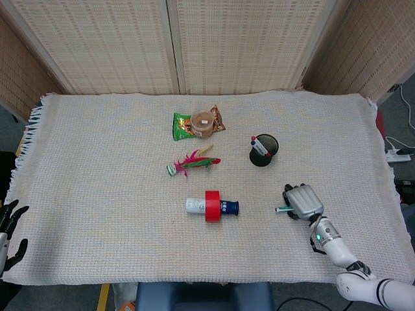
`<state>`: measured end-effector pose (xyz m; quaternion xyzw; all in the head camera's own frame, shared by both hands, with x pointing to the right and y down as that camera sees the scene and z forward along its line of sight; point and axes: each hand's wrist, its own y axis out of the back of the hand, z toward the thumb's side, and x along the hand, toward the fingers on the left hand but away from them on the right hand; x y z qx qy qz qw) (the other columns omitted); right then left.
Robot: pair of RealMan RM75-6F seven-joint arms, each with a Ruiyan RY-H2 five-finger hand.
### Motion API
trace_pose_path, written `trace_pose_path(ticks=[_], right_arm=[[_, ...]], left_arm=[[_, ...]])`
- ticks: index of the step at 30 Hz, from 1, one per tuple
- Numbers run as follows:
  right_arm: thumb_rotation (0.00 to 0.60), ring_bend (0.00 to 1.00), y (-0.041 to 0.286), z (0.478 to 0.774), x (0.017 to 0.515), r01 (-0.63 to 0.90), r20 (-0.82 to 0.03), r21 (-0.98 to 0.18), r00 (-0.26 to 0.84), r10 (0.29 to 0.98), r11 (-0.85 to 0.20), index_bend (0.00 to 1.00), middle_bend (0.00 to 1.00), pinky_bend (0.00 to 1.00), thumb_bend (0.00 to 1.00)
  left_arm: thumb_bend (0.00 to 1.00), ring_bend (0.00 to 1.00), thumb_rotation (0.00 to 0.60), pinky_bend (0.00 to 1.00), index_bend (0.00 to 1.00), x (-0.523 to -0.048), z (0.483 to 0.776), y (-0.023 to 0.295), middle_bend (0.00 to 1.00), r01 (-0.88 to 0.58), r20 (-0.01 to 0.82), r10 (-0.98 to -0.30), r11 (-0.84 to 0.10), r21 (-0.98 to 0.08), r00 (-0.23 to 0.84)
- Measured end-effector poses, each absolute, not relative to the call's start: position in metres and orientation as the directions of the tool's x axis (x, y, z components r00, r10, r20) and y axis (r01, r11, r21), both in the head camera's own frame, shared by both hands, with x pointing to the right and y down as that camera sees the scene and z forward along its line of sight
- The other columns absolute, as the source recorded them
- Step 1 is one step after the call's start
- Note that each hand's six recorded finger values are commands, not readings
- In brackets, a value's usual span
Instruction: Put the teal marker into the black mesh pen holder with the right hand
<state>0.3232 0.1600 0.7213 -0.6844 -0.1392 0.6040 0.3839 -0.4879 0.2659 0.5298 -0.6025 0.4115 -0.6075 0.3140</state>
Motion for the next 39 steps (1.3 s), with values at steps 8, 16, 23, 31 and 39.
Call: trace_pose_path(ticks=[8, 16, 23, 31, 39], right_arm=[[0.6, 0.49, 0.136, 0.688, 0.307, -0.08, -0.626, -0.769, 0.296, 0.722, -0.634, 0.67, 0.3, 0.45, 0.25], [0.6, 0.5, 0.1, 0.652, 0.291, 0.377, -0.478, -0.71, 0.363, 0.8, -0.595, 0.67, 0.31, 0.47, 0.27], [0.6, 0.51, 0.059, 0.627, 0.287, 0.763, -0.318, -0.438, 0.363, 0.876, -0.476, 0.71, 0.31, 0.48, 0.31], [0.6, 0.52, 0.0, 0.622, 0.312, 0.894, -0.212, -0.301, 0.277, 0.937, -0.333, 0.72, 0.31, 0.49, 0.32], [0.6, 0.52, -0.027, 0.646, 0.323, 0.895, -0.242, -0.325, 0.234, 0.942, -0.306, 0.72, 0.31, 0.5, 0.32]], left_arm=[[0.42, 0.0, 0.6, 0.22, 0.15, -0.488, 0.526, 0.266, 0.01, -0.114, 0.464, -0.883, -0.454, -0.883, -0.075], [0.42, 0.0, 0.6, 0.22, 0.15, -0.487, 0.524, 0.266, 0.01, -0.117, 0.458, -0.886, -0.448, -0.886, -0.073], [0.42, 0.0, 0.6, 0.22, 0.15, -0.487, 0.523, 0.266, 0.01, -0.117, 0.454, -0.888, -0.445, -0.888, -0.074], [0.42, 0.0, 0.6, 0.22, 0.15, -0.491, 0.529, 0.266, 0.01, -0.108, 0.469, -0.878, -0.459, -0.882, -0.093], [0.42, 0.0, 0.6, 0.22, 0.15, -0.499, 0.537, 0.265, 0.01, -0.104, 0.487, -0.865, -0.477, -0.873, -0.122]])
